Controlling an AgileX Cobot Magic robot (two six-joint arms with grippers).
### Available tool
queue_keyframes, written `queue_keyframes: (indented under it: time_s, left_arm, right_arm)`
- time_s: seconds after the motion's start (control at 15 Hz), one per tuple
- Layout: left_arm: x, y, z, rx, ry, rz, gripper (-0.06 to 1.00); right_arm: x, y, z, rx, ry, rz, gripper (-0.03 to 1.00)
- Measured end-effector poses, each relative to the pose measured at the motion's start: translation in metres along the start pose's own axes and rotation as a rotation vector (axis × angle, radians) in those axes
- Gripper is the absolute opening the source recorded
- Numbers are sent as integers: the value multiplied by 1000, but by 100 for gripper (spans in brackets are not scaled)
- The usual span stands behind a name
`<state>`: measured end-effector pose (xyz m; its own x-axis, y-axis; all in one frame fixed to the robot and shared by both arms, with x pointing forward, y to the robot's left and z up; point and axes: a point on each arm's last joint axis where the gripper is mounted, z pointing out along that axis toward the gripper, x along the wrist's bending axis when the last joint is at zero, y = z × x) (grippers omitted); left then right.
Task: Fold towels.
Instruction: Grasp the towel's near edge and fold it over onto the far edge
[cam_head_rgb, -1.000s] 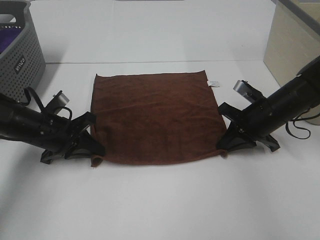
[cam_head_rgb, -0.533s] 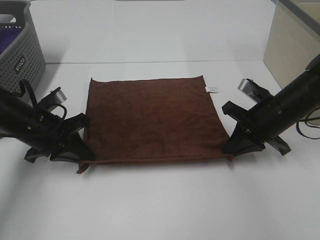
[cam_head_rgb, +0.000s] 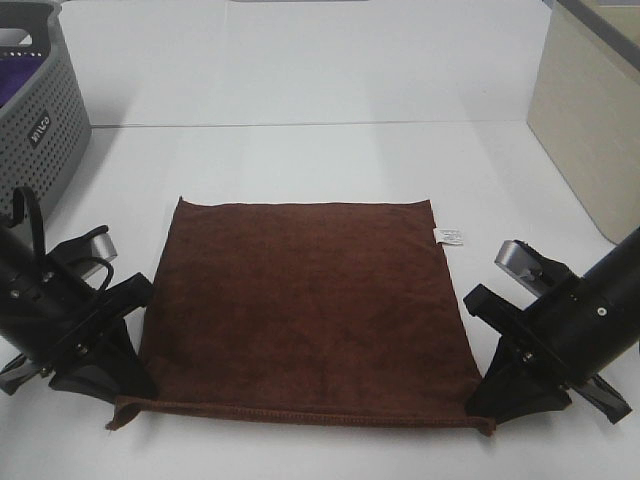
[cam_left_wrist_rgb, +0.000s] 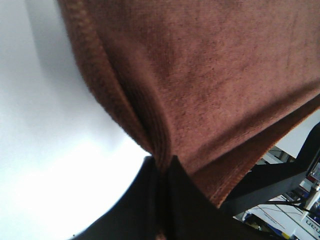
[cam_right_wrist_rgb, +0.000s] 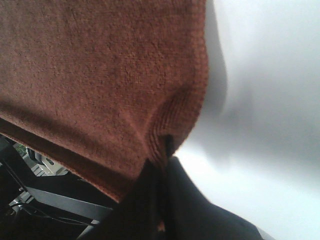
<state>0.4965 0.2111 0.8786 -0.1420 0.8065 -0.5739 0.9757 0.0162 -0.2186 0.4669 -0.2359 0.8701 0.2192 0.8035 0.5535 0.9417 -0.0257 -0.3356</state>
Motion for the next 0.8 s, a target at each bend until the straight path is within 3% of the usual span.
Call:
queue_keyframes:
  time_s: [0.27, 0.67, 0.8]
  left_arm:
    - [-14, 5, -20, -146, 15, 41, 1]
    - [-44, 49, -56, -349, 19, 101, 1]
    - [-51, 80, -59, -387, 27, 136, 1]
  right_arm:
    - [5, 7, -5, -27, 8, -15, 0]
    - [45, 64, -56, -231, -6, -165, 0]
    - [61, 98, -74, -284, -17, -239, 0]
